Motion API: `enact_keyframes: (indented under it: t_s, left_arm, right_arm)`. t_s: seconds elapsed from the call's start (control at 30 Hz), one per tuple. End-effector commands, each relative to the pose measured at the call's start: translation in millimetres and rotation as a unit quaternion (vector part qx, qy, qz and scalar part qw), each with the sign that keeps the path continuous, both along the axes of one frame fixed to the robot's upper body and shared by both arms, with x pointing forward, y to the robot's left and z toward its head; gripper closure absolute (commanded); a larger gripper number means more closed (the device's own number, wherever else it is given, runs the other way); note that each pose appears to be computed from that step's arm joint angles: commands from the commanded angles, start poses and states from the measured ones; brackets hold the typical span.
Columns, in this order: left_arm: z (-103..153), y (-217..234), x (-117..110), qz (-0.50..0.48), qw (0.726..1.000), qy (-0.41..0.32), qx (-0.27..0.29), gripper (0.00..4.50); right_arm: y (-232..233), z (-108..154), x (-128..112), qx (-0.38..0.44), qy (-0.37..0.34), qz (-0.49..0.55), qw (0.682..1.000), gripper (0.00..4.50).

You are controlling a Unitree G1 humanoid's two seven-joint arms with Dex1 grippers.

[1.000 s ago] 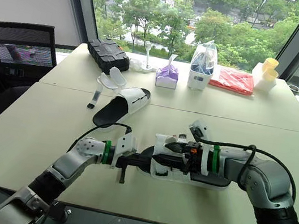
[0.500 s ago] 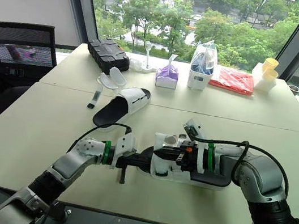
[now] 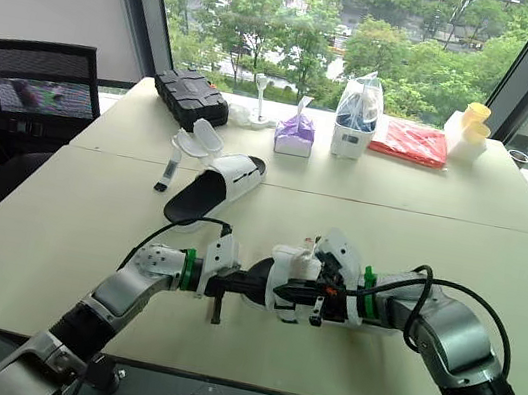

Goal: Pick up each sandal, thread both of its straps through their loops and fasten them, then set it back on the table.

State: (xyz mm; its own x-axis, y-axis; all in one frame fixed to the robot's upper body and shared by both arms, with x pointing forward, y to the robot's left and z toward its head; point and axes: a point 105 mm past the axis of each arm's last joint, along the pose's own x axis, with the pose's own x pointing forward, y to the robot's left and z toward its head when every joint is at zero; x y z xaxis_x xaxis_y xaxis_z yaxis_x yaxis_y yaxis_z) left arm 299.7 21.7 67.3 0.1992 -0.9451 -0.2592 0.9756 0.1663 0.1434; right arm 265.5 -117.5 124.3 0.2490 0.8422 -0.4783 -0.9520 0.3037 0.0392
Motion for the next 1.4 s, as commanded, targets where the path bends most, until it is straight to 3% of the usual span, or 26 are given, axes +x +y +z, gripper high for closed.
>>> enact_keyframes:
  t_s: [0.03, 0.3, 0.4, 0.6, 0.63, 0.67, 0.8, 1.07, 1.2, 1.4]
  left_arm:
    - [-43.2, 5.7, -13.0, 0.003, 0.996, 0.060, 0.063, 4.50]
    - [-43.6, 5.4, -13.0, 0.003, 0.996, 0.061, 0.062, 4.50]
    - [-43.7, 4.9, -13.5, 0.002, 0.996, 0.061, 0.062, 4.50]
    - [-44.1, 4.4, -13.7, 0.001, 0.996, 0.061, 0.062, 4.50]
    - [-44.2, 4.5, -13.8, 0.001, 0.996, 0.062, 0.061, 4.50]
    - [-44.2, 4.4, -13.8, 0.001, 0.996, 0.062, 0.061, 4.50]
    - [-44.3, 5.0, -14.1, -0.001, 0.996, 0.061, 0.063, 4.50]
    - [-43.4, 6.7, -12.7, 0.001, 0.996, 0.059, 0.065, 4.50]
    - [-42.6, 6.4, -11.7, 0.000, 0.996, 0.057, 0.066, 4.50]
    - [-42.0, 6.2, -11.1, -0.003, 0.996, 0.056, 0.066, 4.50]
  right_arm:
    - [-0.5, -2.7, -5.5, -0.037, -0.036, 0.030, 0.998, 4.47]
    - [-10.3, 5.2, -10.5, -0.051, -0.027, 0.027, 0.998, 4.47]
    - [-14.0, 12.3, -10.0, -0.046, -0.025, 0.016, 0.999, 3.59]
    - [-21.5, 35.3, -11.5, -0.019, -0.016, -0.013, 1.000, 0.60]
    - [-22.8, 38.3, -12.4, -0.018, -0.015, -0.015, 1.000, 0.16]
    - [-24.5, 41.8, -14.9, -0.014, -0.011, -0.018, 1.000, 0.03]
    - [-31.7, 43.4, -30.2, -0.005, 0.025, -0.030, 0.999, 0.03]
    - [-45.7, 11.7, -58.4, -0.026, 0.083, -0.060, 0.994, 0.03]
    - [-42.4, -6.7, -64.3, -0.032, 0.091, -0.061, 0.993, 0.03]
    - [-37.4, -13.6, -52.5, -0.022, 0.057, -0.079, 0.995, 0.03]
